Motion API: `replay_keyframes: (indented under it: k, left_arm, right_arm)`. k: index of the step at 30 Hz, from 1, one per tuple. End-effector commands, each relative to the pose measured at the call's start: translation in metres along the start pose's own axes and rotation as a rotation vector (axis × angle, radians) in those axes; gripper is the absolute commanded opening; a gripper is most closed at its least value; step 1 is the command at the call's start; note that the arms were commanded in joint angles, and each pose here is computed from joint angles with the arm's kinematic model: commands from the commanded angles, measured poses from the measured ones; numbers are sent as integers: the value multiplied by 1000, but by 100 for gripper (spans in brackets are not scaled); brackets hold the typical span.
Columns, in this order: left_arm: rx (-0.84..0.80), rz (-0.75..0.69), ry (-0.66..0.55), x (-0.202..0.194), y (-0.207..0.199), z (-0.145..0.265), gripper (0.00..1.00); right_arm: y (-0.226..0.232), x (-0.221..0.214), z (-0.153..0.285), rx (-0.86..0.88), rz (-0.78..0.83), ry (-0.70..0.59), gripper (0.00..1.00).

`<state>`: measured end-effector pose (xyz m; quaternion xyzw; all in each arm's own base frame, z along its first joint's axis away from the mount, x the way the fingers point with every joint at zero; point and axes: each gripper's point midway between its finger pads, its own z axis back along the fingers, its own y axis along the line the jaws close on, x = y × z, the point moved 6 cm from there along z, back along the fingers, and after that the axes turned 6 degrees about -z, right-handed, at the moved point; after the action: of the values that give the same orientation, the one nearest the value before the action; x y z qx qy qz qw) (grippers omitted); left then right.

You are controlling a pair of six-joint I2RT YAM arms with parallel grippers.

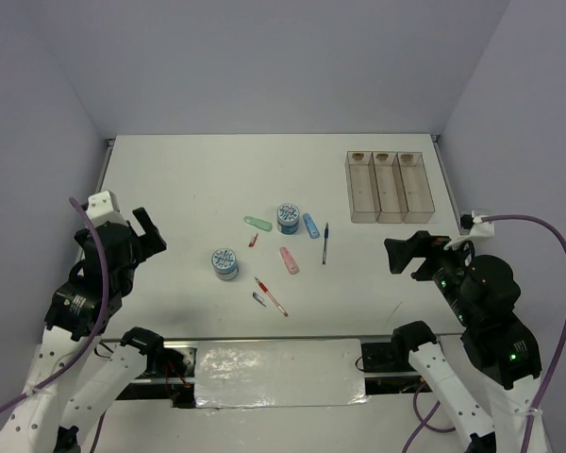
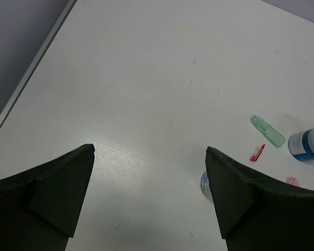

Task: Sort the stationery into containers
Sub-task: Pick up the pen cap from the center of the board.

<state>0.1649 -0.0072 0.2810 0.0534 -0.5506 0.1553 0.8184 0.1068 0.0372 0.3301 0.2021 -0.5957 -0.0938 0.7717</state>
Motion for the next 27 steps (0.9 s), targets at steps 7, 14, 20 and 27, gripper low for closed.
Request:
replay_keyframes:
  k: [7,14,20,27]
  left_arm:
    - [-3,24,-34,9,-2,1,99]
    - [-46,15,-23,8,-10,-4,99]
    - [-467,-25,101,39,-90,-14,99]
    - [-458,-152,358,-1,-167,-82,97]
  right_arm:
    - [21,-7,-37,116,-60,91,100]
    - [17,-27,-62,110,-83,153,100]
    - [14,-37,-68,103,-75,179,100]
    - [11,-40,-57,111,-67,159,100]
